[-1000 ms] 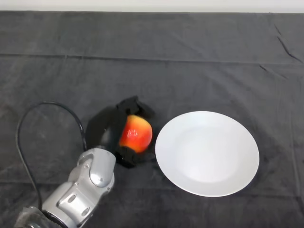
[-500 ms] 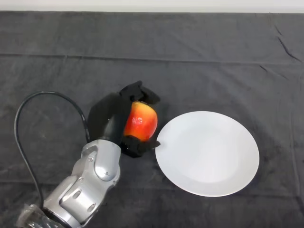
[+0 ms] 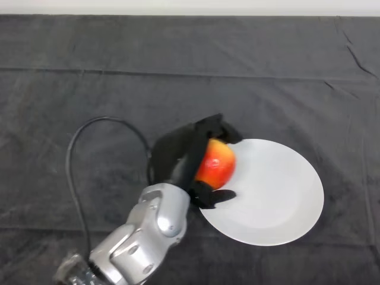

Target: Move the apple to the plate

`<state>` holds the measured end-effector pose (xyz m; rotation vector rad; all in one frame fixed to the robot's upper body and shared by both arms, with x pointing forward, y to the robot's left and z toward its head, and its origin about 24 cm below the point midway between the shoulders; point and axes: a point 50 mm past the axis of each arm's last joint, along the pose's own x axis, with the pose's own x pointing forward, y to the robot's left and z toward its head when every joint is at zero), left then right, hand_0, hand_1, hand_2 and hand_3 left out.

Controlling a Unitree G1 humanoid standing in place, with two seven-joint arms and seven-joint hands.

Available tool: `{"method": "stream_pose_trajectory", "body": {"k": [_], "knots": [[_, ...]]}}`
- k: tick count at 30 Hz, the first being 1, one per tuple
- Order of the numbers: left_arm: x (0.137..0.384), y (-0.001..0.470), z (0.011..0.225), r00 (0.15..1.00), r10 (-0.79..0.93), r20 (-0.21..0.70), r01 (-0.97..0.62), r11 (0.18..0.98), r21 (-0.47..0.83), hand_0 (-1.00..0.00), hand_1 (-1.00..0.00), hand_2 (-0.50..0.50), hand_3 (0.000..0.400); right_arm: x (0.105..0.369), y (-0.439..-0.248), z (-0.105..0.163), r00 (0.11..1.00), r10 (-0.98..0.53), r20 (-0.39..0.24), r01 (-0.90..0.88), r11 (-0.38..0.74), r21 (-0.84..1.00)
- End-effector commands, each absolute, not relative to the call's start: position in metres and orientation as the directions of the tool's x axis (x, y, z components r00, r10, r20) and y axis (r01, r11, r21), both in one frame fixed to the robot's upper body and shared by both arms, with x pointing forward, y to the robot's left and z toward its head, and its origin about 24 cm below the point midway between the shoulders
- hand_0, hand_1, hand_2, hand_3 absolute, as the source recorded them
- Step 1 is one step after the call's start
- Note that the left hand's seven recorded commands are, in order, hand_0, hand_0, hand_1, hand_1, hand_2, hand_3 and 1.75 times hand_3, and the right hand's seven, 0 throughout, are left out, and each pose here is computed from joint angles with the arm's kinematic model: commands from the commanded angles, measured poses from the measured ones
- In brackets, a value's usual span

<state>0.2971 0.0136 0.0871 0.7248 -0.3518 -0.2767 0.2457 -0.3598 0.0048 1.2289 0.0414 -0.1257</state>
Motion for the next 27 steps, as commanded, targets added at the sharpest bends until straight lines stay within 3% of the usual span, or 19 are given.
{"method": "stream_pose_trajectory", "body": {"k": [1, 15, 16, 17, 18, 19, 27], "knots": [[0.301, 0.011, 0.083, 0.901, -0.38, 0.21, 0.127, 0.693, 0.71, -1.0, -1.0, 0.0, 0.4, 0.239, -0.37, 0.008, 0.99, -0.106, -0.095, 0.126, 0.336, 0.933], [0.291, -0.019, 0.06, 0.858, -0.499, 0.122, 0.268, 0.637, 0.722, -1.0, -1.0, 0.0, 0.4, 0.239, -0.37, 0.009, 0.99, -0.105, -0.094, 0.124, 0.334, 0.934], [0.291, -0.02, 0.06, 0.855, -0.505, 0.118, 0.275, 0.634, 0.723, -1.0, -0.76, -0.12, 0.4, 0.239, -0.37, 0.009, 0.99, -0.105, -0.094, 0.124, 0.334, 0.934], [0.291, -0.02, 0.06, 0.853, -0.51, 0.114, 0.28, 0.631, 0.724, -0.94, -0.52, -0.21, 0.375, 0.239, -0.37, 0.009, 0.99, -0.105, -0.094, 0.124, 0.333, 0.935], [0.291, -0.021, 0.06, 0.85, -0.515, 0.111, 0.285, 0.628, 0.724, -0.29, 0.0, -0.15, 0.118, 0.239, -0.37, 0.009, 0.99, -0.105, -0.094, 0.124, 0.333, 0.935], [0.291, -0.021, 0.06, 0.848, -0.518, 0.109, 0.289, 0.625, 0.725, 0.0, 0.0, 0.0, 0.0, 0.239, -0.371, 0.009, 0.99, -0.105, -0.094, 0.124, 0.333, 0.935], [0.291, -0.025, 0.06, 0.839, -0.535, 0.105, 0.302, 0.616, 0.728, 0.0, 0.0, 0.0, 0.0, 0.239, -0.371, 0.009, 0.99, -0.105, -0.093, 0.123, 0.332, 0.935]]}}
